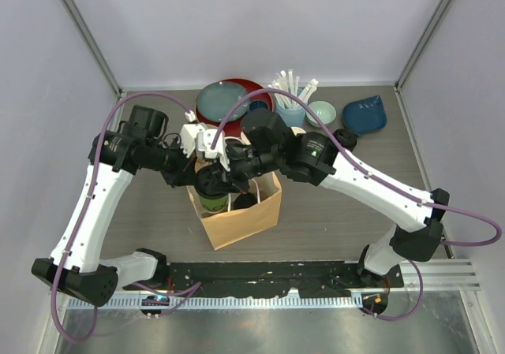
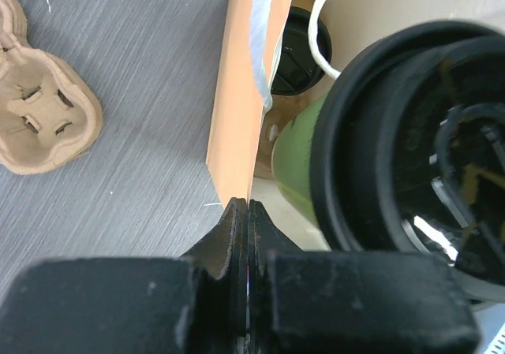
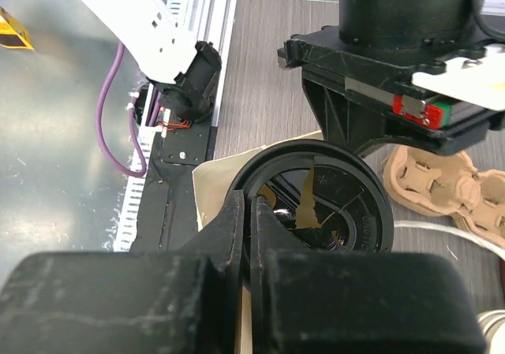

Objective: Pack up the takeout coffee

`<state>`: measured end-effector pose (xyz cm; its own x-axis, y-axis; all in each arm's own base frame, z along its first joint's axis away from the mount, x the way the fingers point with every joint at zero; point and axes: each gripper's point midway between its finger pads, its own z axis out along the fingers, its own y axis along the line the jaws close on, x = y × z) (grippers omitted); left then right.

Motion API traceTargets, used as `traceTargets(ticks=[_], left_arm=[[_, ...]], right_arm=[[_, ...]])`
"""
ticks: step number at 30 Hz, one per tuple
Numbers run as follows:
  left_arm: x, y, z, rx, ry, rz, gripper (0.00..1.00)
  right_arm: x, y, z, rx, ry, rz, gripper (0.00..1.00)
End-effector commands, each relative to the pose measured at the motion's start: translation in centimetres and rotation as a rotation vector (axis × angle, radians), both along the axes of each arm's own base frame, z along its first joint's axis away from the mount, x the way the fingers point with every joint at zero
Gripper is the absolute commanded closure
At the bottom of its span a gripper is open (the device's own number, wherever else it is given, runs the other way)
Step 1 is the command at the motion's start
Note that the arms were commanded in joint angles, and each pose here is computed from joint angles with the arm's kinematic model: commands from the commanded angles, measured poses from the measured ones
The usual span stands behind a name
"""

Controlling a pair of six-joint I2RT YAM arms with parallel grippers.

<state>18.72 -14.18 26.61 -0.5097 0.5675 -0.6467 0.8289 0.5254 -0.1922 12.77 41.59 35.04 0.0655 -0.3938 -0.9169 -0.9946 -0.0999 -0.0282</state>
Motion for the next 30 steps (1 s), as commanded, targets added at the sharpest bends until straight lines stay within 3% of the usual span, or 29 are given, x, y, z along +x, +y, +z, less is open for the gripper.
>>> traceTargets(ticks=[1, 14, 30], left_arm=[[-0.9, -0.3, 0.7, -0.037, 0.006, -0.017, 1.00], [-1.1, -0.5, 0.9, -0.051, -0.002, -0.030, 1.00], [0.2, -1.0, 0.8, -0.064, -0.016, -0.013, 1.00]], right_arm=[[-0.3, 1.3, -0.9, 0.006, -0.008, 0.059, 0.99], [1.7, 2.2, -8.8, -0.159, -0.028, 0.039, 0.99], [1.1, 2.4, -14.5, -0.177, -0.016, 0.094, 0.99]])
